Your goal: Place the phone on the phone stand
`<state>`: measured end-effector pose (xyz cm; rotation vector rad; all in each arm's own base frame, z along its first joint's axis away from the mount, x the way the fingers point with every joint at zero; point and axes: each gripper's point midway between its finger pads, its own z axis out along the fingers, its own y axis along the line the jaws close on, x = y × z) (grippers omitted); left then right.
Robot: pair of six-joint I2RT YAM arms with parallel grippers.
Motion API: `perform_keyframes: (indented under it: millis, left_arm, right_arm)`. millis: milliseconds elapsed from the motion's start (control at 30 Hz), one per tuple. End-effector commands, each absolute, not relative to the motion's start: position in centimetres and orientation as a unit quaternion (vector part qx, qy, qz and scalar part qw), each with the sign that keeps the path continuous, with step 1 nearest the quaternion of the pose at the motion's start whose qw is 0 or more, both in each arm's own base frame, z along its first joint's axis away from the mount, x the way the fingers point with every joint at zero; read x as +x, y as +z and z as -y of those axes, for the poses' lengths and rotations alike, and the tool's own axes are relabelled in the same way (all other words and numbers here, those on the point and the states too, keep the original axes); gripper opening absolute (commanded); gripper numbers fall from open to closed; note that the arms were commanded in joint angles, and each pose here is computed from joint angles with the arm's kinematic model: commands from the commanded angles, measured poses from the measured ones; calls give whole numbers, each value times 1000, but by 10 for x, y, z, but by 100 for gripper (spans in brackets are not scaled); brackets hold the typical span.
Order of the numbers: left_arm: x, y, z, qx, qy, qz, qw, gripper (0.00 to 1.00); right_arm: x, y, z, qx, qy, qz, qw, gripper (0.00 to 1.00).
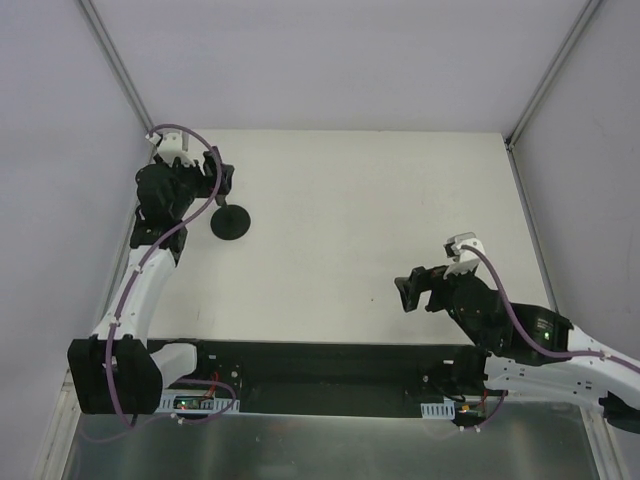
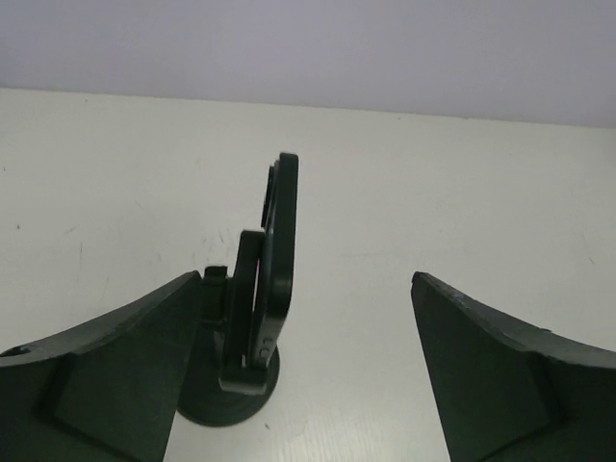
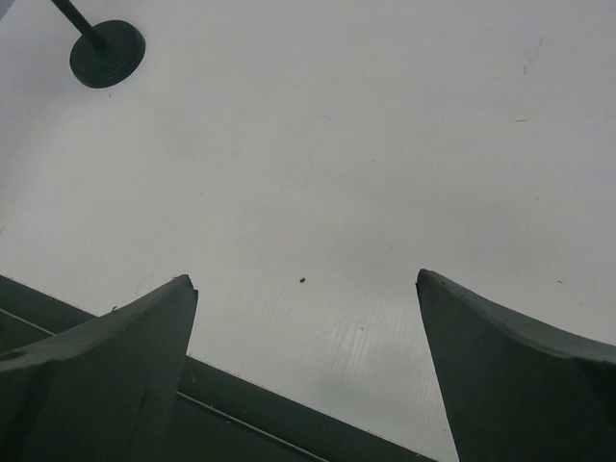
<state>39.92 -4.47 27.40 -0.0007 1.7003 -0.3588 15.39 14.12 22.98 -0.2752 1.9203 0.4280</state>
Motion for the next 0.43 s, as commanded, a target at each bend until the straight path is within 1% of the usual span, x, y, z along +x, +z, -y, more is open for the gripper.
perform_keyframes:
  millis: [0, 33, 67, 100, 133, 200, 233, 300, 333, 367, 400]
  left_arm:
    - [359, 317, 48, -43, -192, -745, 637, 92]
    - [349, 321, 54, -42, -208, -746, 631, 93]
    - [339, 328, 58, -34, -219, -743, 632, 93]
    - [319, 336, 63, -27, -230, -742, 630, 94]
    - [308, 348, 68, -23, -243, -734, 633, 94]
    - [278, 374, 83, 9, -279, -715, 641, 96]
    - [264, 389, 91, 25, -300, -706, 641, 97]
    - [233, 413, 113, 79, -352, -685, 633, 97]
    - [217, 436, 121, 94, -374, -668, 636, 97]
    - [206, 447, 126, 108, -389, -658, 635, 97]
    - [191, 457, 135, 135, -410, -648, 627, 97]
  right_arm:
    - [160, 251, -105, -79, 124, -815, 561, 100]
    - [161, 265, -98, -74, 120, -808, 571, 100]
    - [160, 267, -88, -80, 104, -810, 571, 100]
    - [160, 276, -81, -77, 100, -807, 577, 100]
    - [160, 294, -71, -64, 103, -798, 591, 100]
    - [158, 310, -54, -71, 93, -788, 605, 100]
    - [158, 320, -46, -69, 91, -781, 614, 97]
    - [157, 347, -26, -56, 91, -764, 636, 96]
    - [157, 358, -19, -51, 94, -757, 645, 96]
    - [156, 375, -13, -39, 110, -745, 657, 97]
    - [155, 384, -7, -49, 107, -736, 667, 97]
